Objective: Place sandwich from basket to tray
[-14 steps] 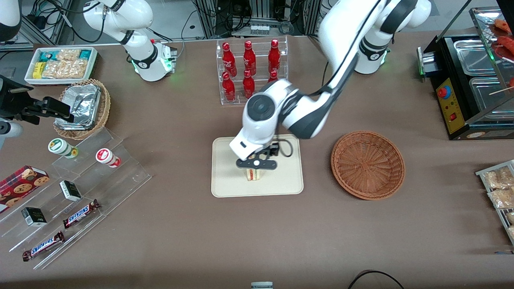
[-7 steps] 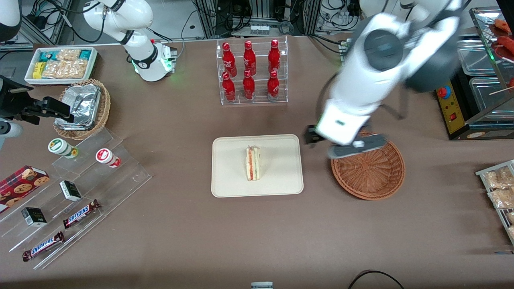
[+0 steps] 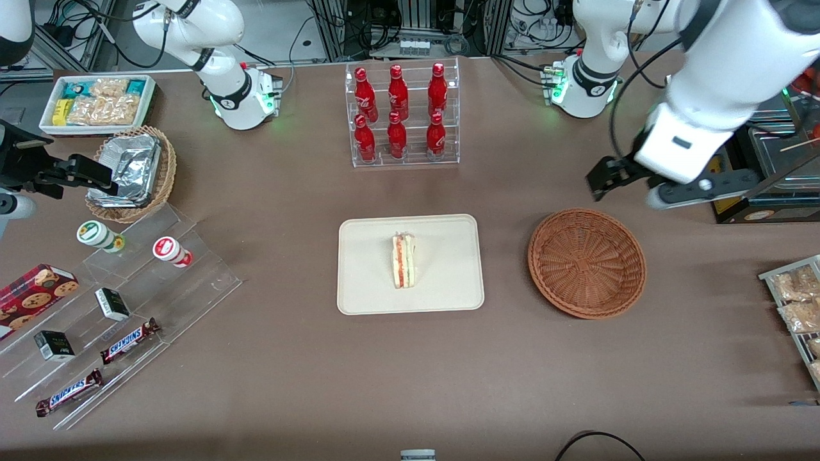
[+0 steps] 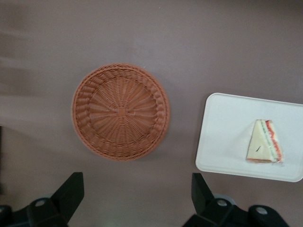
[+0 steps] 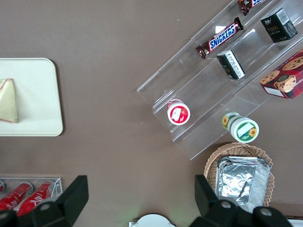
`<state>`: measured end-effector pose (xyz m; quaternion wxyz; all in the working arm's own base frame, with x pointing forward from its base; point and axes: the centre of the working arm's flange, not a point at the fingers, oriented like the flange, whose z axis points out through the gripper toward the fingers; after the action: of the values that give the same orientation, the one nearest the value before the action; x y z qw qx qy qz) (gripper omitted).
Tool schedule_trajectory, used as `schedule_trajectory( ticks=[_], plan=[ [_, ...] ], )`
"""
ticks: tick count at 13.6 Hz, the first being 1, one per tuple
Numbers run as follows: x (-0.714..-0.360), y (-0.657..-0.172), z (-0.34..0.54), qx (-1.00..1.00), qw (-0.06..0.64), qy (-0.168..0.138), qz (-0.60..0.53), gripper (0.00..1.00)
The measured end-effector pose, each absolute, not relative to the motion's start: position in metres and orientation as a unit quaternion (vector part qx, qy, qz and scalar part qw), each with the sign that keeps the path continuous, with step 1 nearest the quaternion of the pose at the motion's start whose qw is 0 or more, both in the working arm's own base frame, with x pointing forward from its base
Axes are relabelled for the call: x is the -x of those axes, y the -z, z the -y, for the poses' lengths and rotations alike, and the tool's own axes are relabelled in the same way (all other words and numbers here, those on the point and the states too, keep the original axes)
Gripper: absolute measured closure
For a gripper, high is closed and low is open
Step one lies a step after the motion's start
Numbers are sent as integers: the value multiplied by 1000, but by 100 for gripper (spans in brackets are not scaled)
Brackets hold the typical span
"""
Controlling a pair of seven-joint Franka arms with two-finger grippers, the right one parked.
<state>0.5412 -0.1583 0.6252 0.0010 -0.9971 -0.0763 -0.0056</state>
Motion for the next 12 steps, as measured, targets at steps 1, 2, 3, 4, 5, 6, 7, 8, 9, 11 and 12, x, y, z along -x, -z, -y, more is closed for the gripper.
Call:
schedule_trajectory(
  ticks=[1,2,3,4,5,6,7,8,9,11,12],
  plan=[
    [-540,-628,145,998,3,3,67,0],
    [-540,-631,132,998,4,0,58,0],
    [-541,-631,120,999,5,-3,45,0],
    [-542,-632,107,999,6,-6,31,0],
    [-543,-633,96,1000,6,-10,17,0],
    [-544,-633,82,1000,7,-14,7,0],
    [-545,-633,68,1000,6,-17,-2,0],
    [-546,-634,55,1000,6,-18,-10,0],
    [-546,-636,45,1000,5,-16,-12,0],
    [-547,-639,39,1000,5,-14,-11,0],
    [-547,-640,38,1000,5,-12,-11,0]
  ],
)
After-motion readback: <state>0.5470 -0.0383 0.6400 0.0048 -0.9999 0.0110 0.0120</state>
